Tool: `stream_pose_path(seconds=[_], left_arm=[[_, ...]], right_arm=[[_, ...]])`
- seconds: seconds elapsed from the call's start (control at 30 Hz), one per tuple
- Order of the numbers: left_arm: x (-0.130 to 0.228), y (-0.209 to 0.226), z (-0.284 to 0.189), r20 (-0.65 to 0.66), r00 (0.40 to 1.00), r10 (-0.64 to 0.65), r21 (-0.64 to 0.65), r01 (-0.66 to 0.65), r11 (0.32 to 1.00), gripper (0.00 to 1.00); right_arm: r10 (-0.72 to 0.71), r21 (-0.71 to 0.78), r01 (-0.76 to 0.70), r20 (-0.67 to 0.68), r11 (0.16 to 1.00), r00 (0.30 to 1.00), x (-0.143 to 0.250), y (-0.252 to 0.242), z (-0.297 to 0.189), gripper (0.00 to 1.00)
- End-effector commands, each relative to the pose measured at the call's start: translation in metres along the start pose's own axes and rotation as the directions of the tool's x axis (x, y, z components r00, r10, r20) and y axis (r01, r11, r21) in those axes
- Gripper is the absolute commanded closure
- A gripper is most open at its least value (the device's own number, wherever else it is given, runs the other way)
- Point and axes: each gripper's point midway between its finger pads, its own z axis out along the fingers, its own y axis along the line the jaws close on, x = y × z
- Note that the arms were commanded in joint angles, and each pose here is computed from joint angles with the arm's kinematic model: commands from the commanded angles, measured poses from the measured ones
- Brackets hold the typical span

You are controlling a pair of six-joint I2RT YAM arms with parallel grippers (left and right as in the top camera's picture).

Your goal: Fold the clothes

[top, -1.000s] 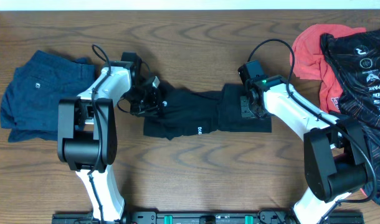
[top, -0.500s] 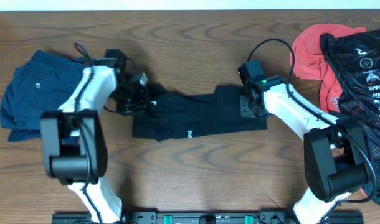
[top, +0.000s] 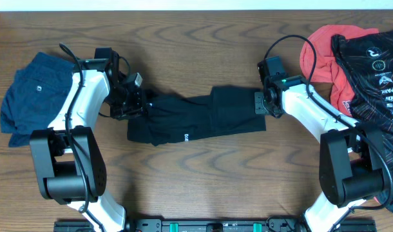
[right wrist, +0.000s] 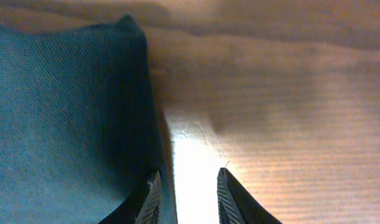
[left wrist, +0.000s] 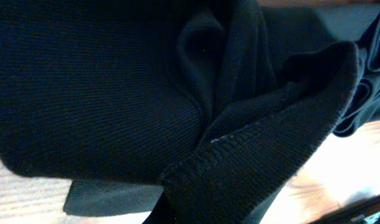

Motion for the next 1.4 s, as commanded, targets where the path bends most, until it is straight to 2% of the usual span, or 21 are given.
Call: stream_pose_path(seconds=[0.0, 0.2, 0.47, 0.67, 0.83, 1.03, 1.2, 1.37], left_arm=[[0.000, -0.002, -0.013, 0.023, 1.000, 0.011, -0.014, -0.010, 1.000, 0.94], [-0.004, -0.009, -0.026, 0.037, 0.999, -0.033, 0.001, 0.033, 0.999, 0.94], [-0.015, -0.074, -0.055, 0.055, 0.995, -0.080, 0.284, 0.061, 0.957, 0.94], [-0.009, -0.117, -0.051, 0.027, 0.999, -0.039, 0.345, 0.028, 0.938, 0.94], [0.001, -0.169, -0.041, 0.024, 0.998, 0.058, 0.419, -0.062, 0.906, 0.94], [0.007, -0.222, -0.025, 0.094, 0.978, 0.188, 0.428, -0.210, 0.879, 0.94], [0.013, -0.239, -0.005, 0.145, 0.959, 0.242, 0.309, -0.277, 0.910, 0.93], [0.019, -0.243, 0.008, 0.168, 0.943, 0.287, 0.212, -0.319, 0.924, 0.87]], right_arm=[[-0.020, -0.011, 0.020, -0.007, 1.000, 1.000, -0.004, 0.004, 0.012, 0.73], [-0.069, -0.072, 0.064, -0.075, 0.995, 0.995, 0.012, 0.021, 0.031, 0.76], [-0.159, -0.092, 0.151, -0.085, 0.984, 0.984, 0.027, 0.055, 0.031, 0.74], [-0.192, -0.101, 0.183, -0.090, 0.978, 0.977, 0.037, 0.072, 0.027, 0.73], [-0.212, -0.110, 0.202, -0.091, 0.973, 0.973, 0.041, 0.082, 0.026, 0.72], [-0.239, -0.128, 0.227, -0.093, 0.965, 0.966, 0.047, 0.093, 0.024, 0.72], [-0.255, -0.134, 0.241, -0.098, 0.961, 0.962, 0.052, 0.099, 0.022, 0.72], [-0.259, -0.133, 0.245, -0.103, 0.961, 0.960, 0.054, 0.099, 0.022, 0.70]])
